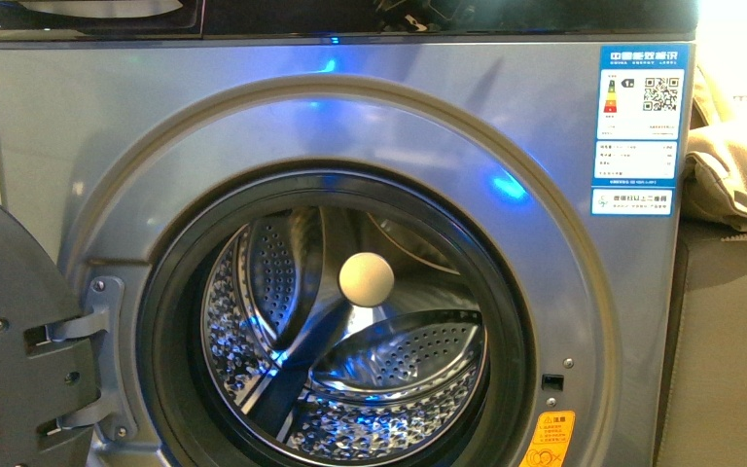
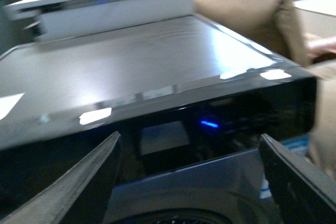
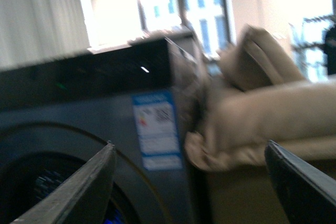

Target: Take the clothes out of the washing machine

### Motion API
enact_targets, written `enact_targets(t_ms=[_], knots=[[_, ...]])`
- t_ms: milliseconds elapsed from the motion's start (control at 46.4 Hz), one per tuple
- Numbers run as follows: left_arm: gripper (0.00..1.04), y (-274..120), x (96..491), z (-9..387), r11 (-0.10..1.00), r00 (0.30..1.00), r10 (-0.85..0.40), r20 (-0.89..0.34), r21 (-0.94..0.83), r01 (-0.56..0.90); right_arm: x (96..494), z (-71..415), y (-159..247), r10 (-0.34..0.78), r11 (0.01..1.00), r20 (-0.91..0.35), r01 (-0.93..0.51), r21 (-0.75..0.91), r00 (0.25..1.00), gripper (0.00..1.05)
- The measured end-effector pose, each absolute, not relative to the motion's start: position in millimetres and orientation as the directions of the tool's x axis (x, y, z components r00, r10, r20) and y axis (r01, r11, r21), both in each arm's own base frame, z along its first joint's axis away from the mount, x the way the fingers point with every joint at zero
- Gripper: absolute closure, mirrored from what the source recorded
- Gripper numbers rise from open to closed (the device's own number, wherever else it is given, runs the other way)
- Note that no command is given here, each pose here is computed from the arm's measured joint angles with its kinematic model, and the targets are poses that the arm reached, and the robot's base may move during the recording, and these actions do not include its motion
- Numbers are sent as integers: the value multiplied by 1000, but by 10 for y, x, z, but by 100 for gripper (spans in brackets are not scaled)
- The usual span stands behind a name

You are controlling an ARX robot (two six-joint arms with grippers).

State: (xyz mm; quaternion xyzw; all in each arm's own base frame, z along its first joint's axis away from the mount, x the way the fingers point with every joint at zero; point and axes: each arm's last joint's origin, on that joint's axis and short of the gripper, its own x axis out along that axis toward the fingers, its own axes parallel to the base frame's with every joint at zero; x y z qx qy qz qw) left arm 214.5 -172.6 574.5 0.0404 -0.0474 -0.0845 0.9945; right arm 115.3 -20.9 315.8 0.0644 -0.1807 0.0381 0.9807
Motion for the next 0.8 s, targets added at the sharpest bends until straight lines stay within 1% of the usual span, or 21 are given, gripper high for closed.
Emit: enact_targets(t_ms=[22, 43, 86, 129, 151, 237, 259, 280, 323, 366, 409, 452, 496, 560, 711, 797], knots=[[31, -1602, 2068, 5706, 993, 989, -113, 97, 53, 108, 1147, 3115, -202, 20, 991, 298, -59, 119, 954, 27], [35, -1487, 1997, 5648, 996, 991, -84, 108, 26, 82, 1143, 3085, -198, 11, 994, 269, -41, 106, 963, 29], [42, -1204, 1776, 5581, 998, 988, -47, 149, -32, 52, 1130, 2927, -183, -13, 995, 151, -2, 96, 988, 36], [49, -991, 1618, 5366, 997, 985, -26, 171, -62, 37, 1122, 2764, -169, -21, 997, 62, 17, 78, 998, 43], [53, -900, 1552, 5262, 997, 984, -15, 180, -74, 29, 1125, 2661, -157, -16, 998, 23, 14, 61, 1000, 48], [74, -532, 1253, 4569, 995, 979, 28, 202, -102, -8, 1127, 2428, -115, -5, 1000, -18, 5, 27, 1000, 68], [80, -501, 1243, 4387, 996, 981, 22, 195, -93, -4, 1117, 2394, -95, -29, 999, -13, 30, 21, 999, 73], [85, -493, 1271, 4188, 997, 985, 8, 173, -76, 5, 1108, 2370, -70, -35, 999, -7, 36, 18, 999, 78], [92, -497, 1348, 3894, 999, 993, -2, 119, -46, 8, 1094, 2317, -25, -13, 1000, 1, 13, 12, 1000, 87], [102, -489, 1445, 3471, 1000, 999, -23, 34, -7, 23, 1083, 2263, -7, 3, 1000, 4, -3, 8, 1000, 95], [101, -493, 1481, 3288, 999, 999, -44, -6, 10, 44, 1078, 2224, -4, 5, 1000, 3, -5, 5, 1000, 102], [101, -465, 1486, 3055, 999, 998, -49, -47, 21, 50, 1044, 2182, -3, 3, 1000, -9, -3, 3, 1000, 103], [101, -425, 1480, 2964, 999, 998, -27, -53, 22, 29, 1015, 2105, -5, -7, 1000, -26, 7, 3, 1000, 102], [101, -338, 1425, 2851, 1000, 999, 5, -34, 12, -4, 990, 2064, -5, -6, 1000, -14, 7, 3, 1000, 102], [101, -242, 1295, 2680, 1000, 1000, -18, 21, -5, 18, 976, 2004, -2, -2, 1000, -1, 2, 3, 1000, 102], [101, -203, 1275, 2546, 1000, 1000, -14, 16, -4, 14, 979, 1937, -3, -2, 1000, -7, 2, 3, 1000, 102]])
